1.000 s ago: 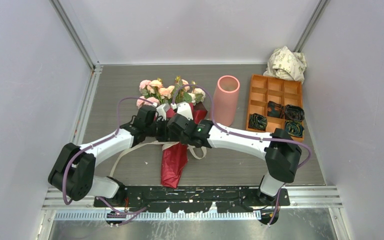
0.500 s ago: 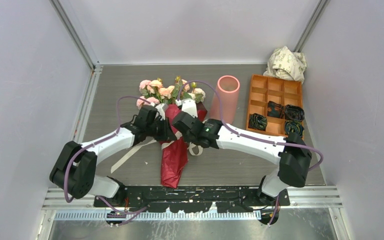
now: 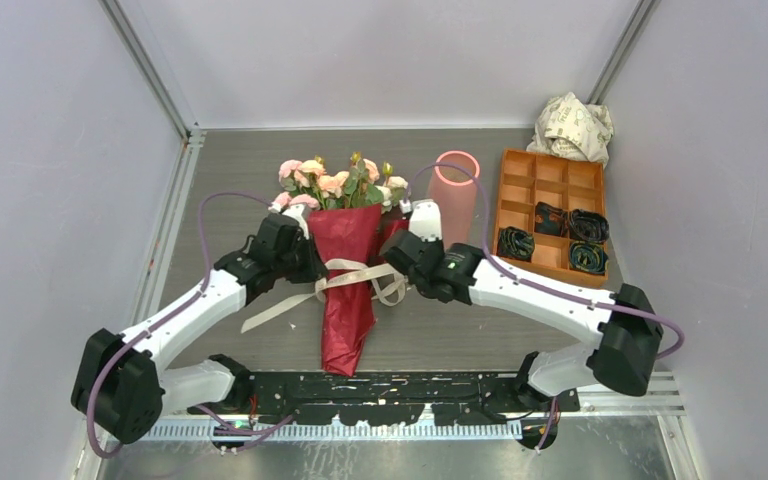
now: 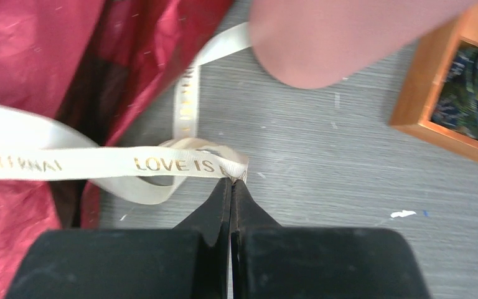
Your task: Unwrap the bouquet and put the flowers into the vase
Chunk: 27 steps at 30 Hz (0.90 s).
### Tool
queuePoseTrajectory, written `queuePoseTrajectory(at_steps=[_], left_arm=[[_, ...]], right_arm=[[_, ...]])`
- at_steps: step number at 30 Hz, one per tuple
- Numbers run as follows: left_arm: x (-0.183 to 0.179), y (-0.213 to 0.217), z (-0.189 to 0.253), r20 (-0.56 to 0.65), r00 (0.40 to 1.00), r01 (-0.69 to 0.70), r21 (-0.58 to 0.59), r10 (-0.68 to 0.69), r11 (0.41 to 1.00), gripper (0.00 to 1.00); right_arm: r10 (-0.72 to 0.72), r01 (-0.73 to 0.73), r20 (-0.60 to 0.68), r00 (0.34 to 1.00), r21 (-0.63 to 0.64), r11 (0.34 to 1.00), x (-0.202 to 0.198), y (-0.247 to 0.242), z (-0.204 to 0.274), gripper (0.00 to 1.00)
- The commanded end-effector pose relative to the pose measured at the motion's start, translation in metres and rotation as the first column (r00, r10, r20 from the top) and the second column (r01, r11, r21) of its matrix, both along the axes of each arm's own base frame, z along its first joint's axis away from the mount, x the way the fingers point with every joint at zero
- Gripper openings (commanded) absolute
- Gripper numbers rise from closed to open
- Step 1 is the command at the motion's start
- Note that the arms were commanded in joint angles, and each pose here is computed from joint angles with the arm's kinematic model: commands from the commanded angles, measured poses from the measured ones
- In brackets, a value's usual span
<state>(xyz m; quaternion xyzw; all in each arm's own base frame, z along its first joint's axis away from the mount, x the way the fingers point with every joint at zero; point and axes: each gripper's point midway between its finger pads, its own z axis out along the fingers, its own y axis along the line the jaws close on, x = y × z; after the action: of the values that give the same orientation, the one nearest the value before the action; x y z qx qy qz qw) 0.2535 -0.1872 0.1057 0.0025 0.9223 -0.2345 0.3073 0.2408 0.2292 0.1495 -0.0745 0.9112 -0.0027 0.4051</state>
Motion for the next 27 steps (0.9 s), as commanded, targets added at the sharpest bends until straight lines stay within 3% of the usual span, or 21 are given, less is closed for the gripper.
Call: queuePoseTrajectory(at_steps=[1,7,11,14,19,21,23,27], left_arm=[[0.010,0.030,0.010,0.063,0.989,-0.141,0.086,0.136,0.986,0.12],[0.007,0.064,0.008,0.067,0.956,-0.293,0.154,0.286,0.943,0.11],[0.001,0.097,0.008,0.074,0.898,-0.439,0.205,0.433,0.875,0.12],[-0.005,0.120,0.009,0.077,0.850,-0.524,0.221,0.521,0.822,0.14],[-0.016,0.142,0.004,0.057,0.794,-0.600,0.239,0.606,0.764,0.19],[-0.015,0.139,0.004,0.046,0.802,-0.590,0.215,0.596,0.778,0.20],[-0.007,0.116,0.011,0.038,0.860,-0.510,0.124,0.509,0.851,0.21],[0.007,0.088,0.030,0.066,0.905,-0.421,-0.009,0.421,0.907,0.21]], right_arm=[[-0.177,0.177,0.073,0.982,0.001,0.984,0.006,-0.046,0.014,0.01],[-0.377,0.382,0.100,0.921,-0.044,0.923,-0.001,-0.103,0.009,0.01],[-0.483,0.491,0.118,0.868,-0.058,0.869,-0.008,-0.134,0.007,0.04],[-0.503,0.513,0.125,0.855,-0.056,0.857,-0.009,-0.139,0.008,0.14],[-0.512,0.522,0.135,0.848,-0.043,0.852,-0.007,-0.138,0.015,0.38],[-0.495,0.501,0.124,0.860,-0.021,0.865,-0.004,-0.131,0.018,0.40],[-0.431,0.431,0.088,0.898,0.017,0.902,-0.002,-0.113,0.020,0.41],[-0.173,0.169,0.016,0.985,0.162,0.972,-0.005,-0.048,0.023,0.45]])
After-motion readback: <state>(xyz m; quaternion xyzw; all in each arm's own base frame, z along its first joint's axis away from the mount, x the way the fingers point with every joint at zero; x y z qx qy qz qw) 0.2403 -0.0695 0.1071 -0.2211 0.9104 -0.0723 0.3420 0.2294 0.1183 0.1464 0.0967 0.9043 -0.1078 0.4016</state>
